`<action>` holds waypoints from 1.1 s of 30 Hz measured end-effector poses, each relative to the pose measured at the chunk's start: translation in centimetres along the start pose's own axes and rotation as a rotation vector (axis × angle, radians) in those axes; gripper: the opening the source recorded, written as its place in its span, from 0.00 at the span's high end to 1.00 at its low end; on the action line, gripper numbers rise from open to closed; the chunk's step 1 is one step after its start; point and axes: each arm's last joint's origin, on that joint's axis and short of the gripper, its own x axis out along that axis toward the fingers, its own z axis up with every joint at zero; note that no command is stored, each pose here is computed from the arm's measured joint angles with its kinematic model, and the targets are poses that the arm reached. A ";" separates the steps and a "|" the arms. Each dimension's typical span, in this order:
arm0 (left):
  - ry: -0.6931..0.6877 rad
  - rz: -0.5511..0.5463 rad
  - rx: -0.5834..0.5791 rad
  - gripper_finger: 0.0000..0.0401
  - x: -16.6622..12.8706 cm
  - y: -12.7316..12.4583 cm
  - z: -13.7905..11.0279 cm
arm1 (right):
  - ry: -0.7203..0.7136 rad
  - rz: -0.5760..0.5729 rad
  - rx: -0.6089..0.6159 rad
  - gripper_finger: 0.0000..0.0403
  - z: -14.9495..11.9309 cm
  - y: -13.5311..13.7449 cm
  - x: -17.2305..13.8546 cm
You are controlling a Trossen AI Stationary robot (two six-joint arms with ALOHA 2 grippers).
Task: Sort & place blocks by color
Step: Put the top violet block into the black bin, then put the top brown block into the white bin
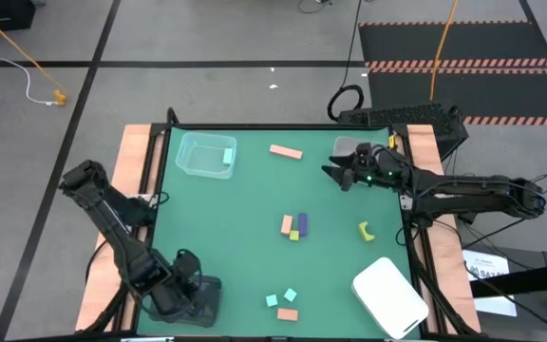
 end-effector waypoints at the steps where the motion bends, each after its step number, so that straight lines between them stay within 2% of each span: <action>1: 0.012 0.002 -0.016 0.74 0.5 0.2 -0.2 | 0.006 -0.005 -0.008 0.20 -0.1 -0.1 0.1; 5: 0.074 -0.014 -0.072 0.73 2.2 0.6 -0.7 | 0.032 -0.023 -0.016 0.20 -0.5 -0.3 0.6; 10: 0.157 0.037 -0.091 0.57 3.3 1.4 -1.0 | 0.060 -0.039 -0.019 0.20 -0.9 -0.6 1.0; 13: 0.193 0.045 -0.089 0.50 3.2 1.5 -1.0 | 0.057 -0.037 -0.019 0.20 -0.9 -0.6 1.2; 19: 0.198 0.041 -0.095 0.47 3.2 1.4 -1.0 | -0.030 -0.031 -0.040 0.20 -0.3 -0.3 1.4; 23: 0.207 -0.004 -0.107 0.47 3.0 1.0 -0.6 | -0.101 0.015 -0.003 0.20 0.3 0.2 1.4; 28: 0.202 -0.115 -0.112 0.47 1.2 0.6 0.5 | -0.151 0.038 -0.107 0.20 0.8 0.5 1.3; 33: 0.024 -0.247 -0.091 0.47 -1.5 1.3 2.1 | -0.171 0.019 -0.157 0.20 1.6 0.5 1.4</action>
